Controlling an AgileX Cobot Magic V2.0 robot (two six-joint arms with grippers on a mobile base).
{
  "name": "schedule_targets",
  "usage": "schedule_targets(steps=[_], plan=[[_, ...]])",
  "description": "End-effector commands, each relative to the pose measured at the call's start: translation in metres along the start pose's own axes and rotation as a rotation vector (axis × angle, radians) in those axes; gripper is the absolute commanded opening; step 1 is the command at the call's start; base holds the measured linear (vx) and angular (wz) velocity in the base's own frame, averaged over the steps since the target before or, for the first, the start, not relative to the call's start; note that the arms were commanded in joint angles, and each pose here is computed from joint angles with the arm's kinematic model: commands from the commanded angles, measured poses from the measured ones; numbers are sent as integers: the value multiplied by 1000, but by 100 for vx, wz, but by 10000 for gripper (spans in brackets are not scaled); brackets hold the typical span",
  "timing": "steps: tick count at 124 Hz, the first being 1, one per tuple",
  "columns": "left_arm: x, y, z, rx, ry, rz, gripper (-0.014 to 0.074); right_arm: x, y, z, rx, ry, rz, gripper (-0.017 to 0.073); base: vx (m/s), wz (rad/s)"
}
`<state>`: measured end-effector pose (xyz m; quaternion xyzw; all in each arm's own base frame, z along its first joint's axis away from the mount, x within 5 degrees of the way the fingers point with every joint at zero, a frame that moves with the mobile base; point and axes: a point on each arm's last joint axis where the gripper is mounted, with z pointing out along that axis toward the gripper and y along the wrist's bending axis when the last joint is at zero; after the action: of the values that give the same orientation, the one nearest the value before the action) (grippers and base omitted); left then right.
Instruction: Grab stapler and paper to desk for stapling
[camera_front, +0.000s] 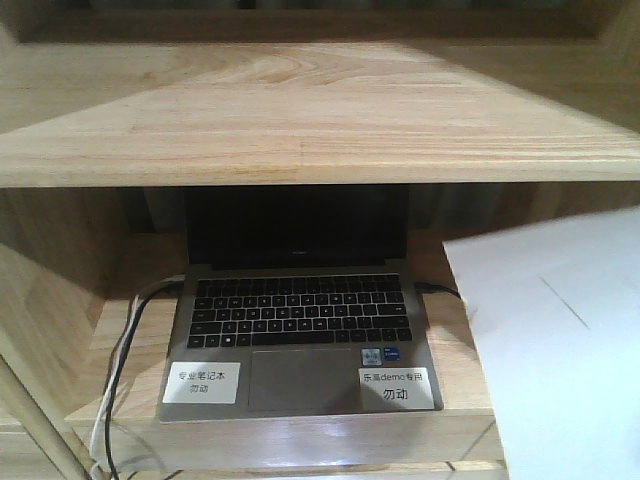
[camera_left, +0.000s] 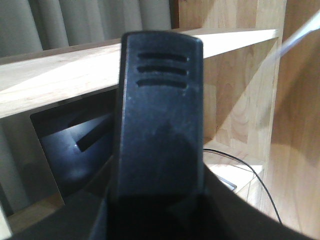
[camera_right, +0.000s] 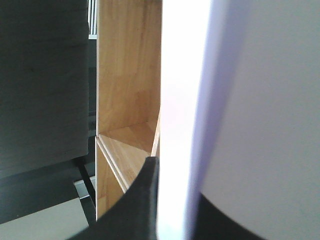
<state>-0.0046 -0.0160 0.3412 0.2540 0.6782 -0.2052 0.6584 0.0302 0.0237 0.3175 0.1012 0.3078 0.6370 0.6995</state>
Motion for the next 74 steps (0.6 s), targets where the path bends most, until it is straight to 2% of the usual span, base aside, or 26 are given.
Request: schedule_targets(steps=[1,74], plan=[[-17,2,-2,-23,-131,-14,-6,-3,6,5,-35,-15,1,-6,0,0],[-17,2,-2,-23,-131,-14,-6,-5,7,5,-49,-37,17,-6,0,0]])
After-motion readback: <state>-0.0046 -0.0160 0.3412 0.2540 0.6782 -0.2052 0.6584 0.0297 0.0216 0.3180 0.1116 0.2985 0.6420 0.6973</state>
